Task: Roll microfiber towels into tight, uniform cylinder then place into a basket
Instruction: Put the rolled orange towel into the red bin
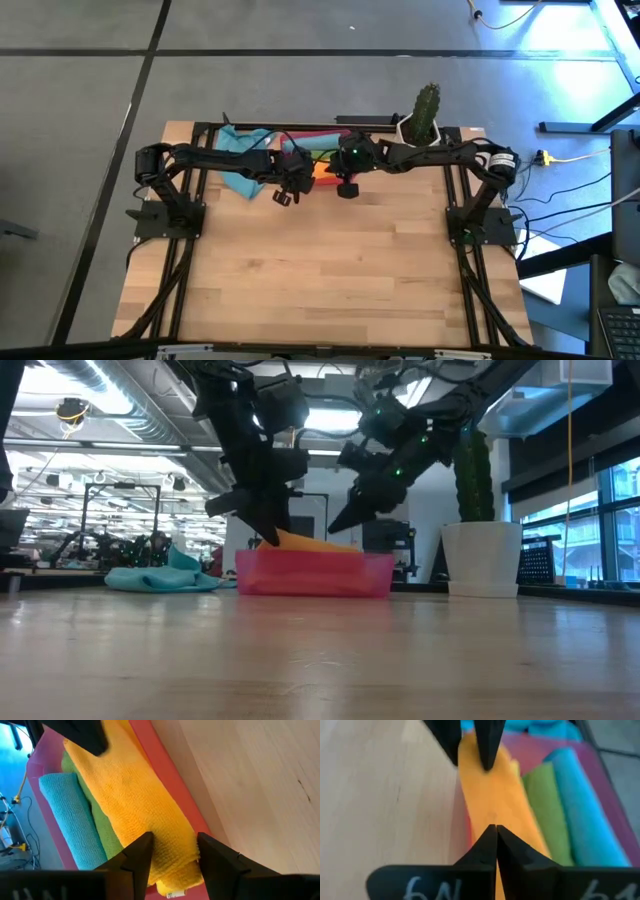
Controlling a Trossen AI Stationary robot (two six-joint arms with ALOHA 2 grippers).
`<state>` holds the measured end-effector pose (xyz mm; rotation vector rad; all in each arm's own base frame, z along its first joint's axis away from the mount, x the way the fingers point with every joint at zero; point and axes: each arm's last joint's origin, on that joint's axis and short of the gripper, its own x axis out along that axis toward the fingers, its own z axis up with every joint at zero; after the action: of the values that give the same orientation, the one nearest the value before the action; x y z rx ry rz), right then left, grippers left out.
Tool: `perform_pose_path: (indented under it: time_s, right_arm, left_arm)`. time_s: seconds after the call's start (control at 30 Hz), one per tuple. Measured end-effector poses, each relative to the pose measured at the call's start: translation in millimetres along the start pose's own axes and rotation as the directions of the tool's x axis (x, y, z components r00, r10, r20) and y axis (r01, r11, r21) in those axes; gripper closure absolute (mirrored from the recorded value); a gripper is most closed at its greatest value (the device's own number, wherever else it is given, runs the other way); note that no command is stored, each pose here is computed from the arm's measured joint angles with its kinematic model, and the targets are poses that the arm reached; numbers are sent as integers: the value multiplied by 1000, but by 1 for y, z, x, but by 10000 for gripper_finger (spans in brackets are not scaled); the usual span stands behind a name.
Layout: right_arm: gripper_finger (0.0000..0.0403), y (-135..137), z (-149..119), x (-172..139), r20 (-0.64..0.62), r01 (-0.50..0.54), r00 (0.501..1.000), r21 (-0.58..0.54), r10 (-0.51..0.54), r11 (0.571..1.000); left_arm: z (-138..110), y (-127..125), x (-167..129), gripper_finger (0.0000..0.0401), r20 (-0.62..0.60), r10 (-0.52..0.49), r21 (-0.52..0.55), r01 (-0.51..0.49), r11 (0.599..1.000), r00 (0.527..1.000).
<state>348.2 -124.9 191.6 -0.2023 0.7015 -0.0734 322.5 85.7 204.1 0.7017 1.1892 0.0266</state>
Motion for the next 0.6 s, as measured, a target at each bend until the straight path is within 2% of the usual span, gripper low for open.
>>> perform_pose_path:
  time_s: [0.17,0.27,0.4,0.47,0.6]
  right_arm:
    - [380,-3,-11,11,-45,-3,999,34,4,999]
    - [386,-5,-16,13,-64,-2,998,45,5,999]
    - [398,-5,-16,13,-68,-4,998,46,7,999]
    - [398,-5,-16,13,-62,-25,998,48,28,999]
    - [389,-3,-18,13,-69,-57,996,54,61,997]
  left_arm:
    - [1,1,0,229,10,5,-4,-5,1000,1000]
    - [1,1,0,203,5,10,-7,-10,1000,1000]
    - [0,6,-8,181,-31,70,-25,-71,997,997]
    - [3,11,-16,178,-1,96,-65,-96,993,995]
    - [3,20,-32,177,121,75,-133,-59,989,990]
